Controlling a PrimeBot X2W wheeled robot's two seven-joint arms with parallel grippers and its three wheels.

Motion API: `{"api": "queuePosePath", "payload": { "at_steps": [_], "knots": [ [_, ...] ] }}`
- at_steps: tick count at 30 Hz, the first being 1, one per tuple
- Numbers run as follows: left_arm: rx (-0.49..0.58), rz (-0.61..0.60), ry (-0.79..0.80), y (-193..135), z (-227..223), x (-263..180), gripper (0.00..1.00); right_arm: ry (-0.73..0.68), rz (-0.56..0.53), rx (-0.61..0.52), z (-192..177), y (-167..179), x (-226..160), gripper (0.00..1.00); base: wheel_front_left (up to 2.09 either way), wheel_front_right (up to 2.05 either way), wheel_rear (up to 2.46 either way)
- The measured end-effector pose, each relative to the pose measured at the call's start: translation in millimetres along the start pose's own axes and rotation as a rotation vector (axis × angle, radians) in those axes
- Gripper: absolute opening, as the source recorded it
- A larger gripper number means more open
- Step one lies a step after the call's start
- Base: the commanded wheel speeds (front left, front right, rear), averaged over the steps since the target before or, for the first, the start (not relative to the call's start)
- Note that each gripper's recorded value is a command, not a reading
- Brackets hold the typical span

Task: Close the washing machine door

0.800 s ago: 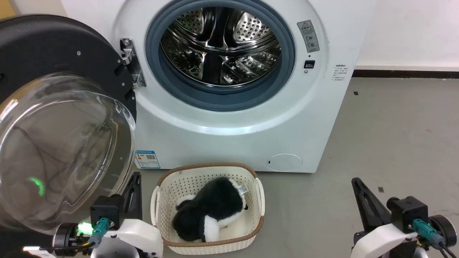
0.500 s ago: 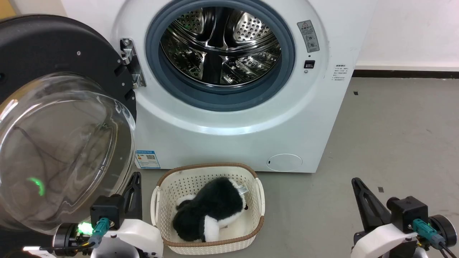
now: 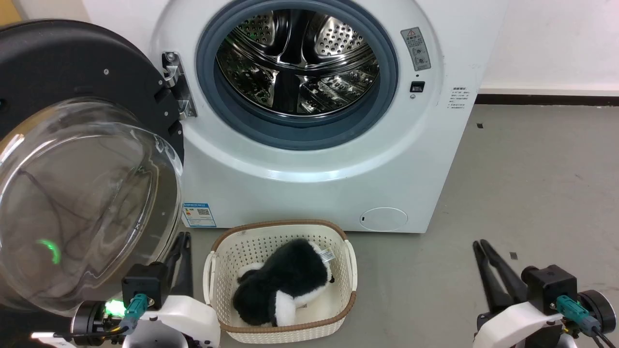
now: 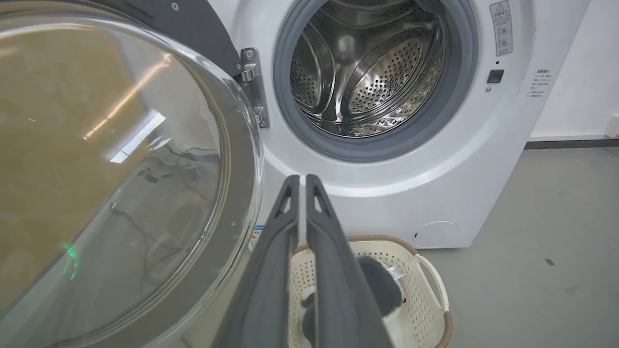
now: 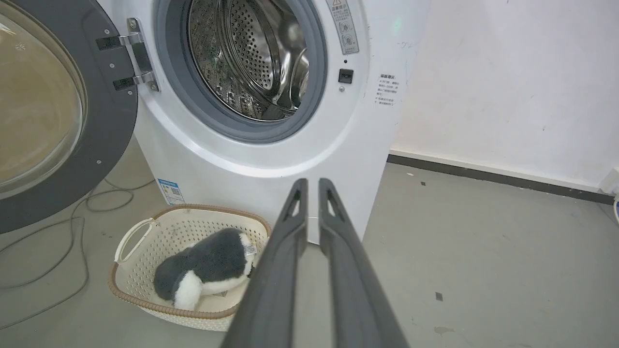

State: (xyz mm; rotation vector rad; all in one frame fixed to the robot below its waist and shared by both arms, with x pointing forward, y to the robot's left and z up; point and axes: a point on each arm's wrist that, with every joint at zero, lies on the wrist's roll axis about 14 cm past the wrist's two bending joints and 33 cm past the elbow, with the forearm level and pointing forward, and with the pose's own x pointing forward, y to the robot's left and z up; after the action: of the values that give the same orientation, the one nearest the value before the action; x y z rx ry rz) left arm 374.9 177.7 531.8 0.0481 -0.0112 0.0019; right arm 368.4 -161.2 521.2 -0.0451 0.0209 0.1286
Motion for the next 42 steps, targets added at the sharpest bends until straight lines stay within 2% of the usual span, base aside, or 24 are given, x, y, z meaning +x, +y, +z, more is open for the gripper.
{"api": "queuePosePath", "payload": {
  "at_steps": [19, 20, 21, 22, 32, 42],
  "knots": [
    [0.0, 0.02, -0.017, -0.2, 1.4, -0.1, 1.0, -0.023, -0.013, 0.034, 2.6, -4.7, 0.7, 1.0, 0.0, 0.0, 0.0],
    [0.0, 0.023, -0.021, 0.1, 1.9, -0.3, 0.46, -0.027, -0.014, 0.038, 3.1, -4.9, 0.9, 1.0, 0.0, 0.0, 0.0],
    [0.001, 0.025, -0.023, 0.3, 2.2, -0.4, 0.04, -0.032, -0.014, 0.041, 4.0, -5.2, 1.1, 1.0, 0.0, 0.0, 0.0],
    [0.001, 0.03, -0.023, 0.8, 2.2, -0.6, 0.0, -0.034, -0.014, 0.046, 4.3, -5.2, 1.3, 1.0, 0.0, 0.0, 0.0],
    [0.005, 0.063, -0.073, 9.8, 14.8, -1.7, 0.0, -0.062, -0.001, 0.075, 9.4, -1.5, 6.7, 1.0, 0.0, 0.0, 0.0],
    [-0.02, 0.12, -0.211, 35.9, 56.6, -0.2, 0.0, -0.085, 0.027, 0.098, 12.4, 7.1, 15.7, 1.0, 0.0, 0.0, 0.0]
  ]
}}
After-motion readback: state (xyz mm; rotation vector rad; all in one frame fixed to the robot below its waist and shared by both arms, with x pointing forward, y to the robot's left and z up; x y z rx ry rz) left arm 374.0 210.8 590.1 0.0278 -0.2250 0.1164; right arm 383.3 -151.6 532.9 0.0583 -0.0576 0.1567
